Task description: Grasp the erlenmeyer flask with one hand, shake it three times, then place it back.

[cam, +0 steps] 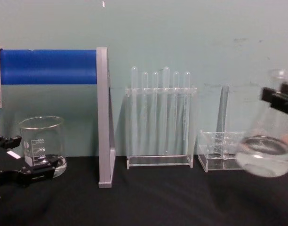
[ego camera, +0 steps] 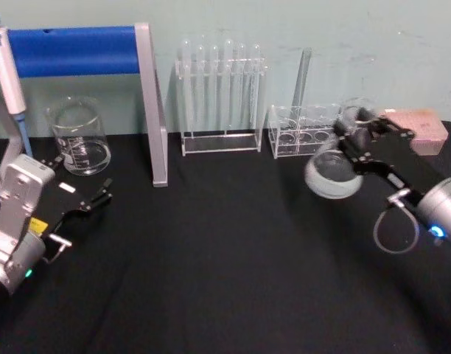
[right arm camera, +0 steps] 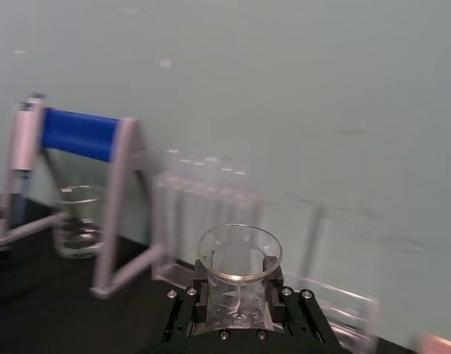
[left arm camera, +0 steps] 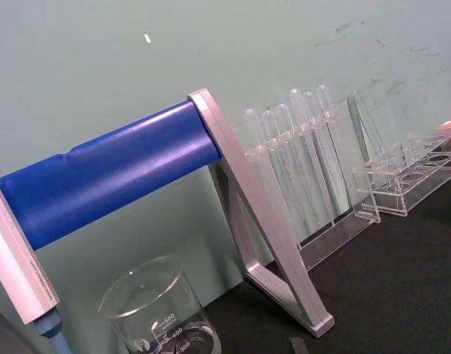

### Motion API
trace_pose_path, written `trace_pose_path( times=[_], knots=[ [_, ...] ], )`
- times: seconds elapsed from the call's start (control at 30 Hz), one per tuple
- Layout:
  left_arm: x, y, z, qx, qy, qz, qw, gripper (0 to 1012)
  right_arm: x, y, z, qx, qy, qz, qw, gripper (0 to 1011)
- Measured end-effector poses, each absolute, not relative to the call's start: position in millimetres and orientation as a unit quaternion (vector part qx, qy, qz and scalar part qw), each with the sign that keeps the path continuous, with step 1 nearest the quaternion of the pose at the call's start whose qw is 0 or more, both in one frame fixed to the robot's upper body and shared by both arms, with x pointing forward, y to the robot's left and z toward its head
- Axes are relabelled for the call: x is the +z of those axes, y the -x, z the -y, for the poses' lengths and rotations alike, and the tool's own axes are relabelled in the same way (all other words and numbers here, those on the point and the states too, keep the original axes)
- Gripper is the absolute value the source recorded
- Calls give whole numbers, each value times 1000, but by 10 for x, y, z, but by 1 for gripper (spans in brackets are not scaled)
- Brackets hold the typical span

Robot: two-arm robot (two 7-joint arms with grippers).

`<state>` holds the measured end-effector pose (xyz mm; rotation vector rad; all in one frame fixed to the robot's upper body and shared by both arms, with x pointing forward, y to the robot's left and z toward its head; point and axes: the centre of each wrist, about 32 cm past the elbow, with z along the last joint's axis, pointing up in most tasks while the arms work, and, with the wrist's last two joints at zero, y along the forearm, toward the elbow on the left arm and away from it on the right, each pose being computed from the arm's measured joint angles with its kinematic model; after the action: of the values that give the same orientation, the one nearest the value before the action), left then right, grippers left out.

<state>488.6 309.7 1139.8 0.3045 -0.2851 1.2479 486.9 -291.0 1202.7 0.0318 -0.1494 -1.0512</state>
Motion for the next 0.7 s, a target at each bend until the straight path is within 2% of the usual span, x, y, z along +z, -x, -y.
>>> trace_pose_path(
  times=[0.4, 0.7],
  knots=[
    [11398, -4886, -3097, 580, -141, 132, 791, 1001, 12008, -5006, 2407, -354, -17, 71, 932, 456],
    [11398, -4886, -3097, 580, -142, 132, 791, 1001, 11992, -5079, 2211, -302, -22, 67, 951, 453]
  ],
)
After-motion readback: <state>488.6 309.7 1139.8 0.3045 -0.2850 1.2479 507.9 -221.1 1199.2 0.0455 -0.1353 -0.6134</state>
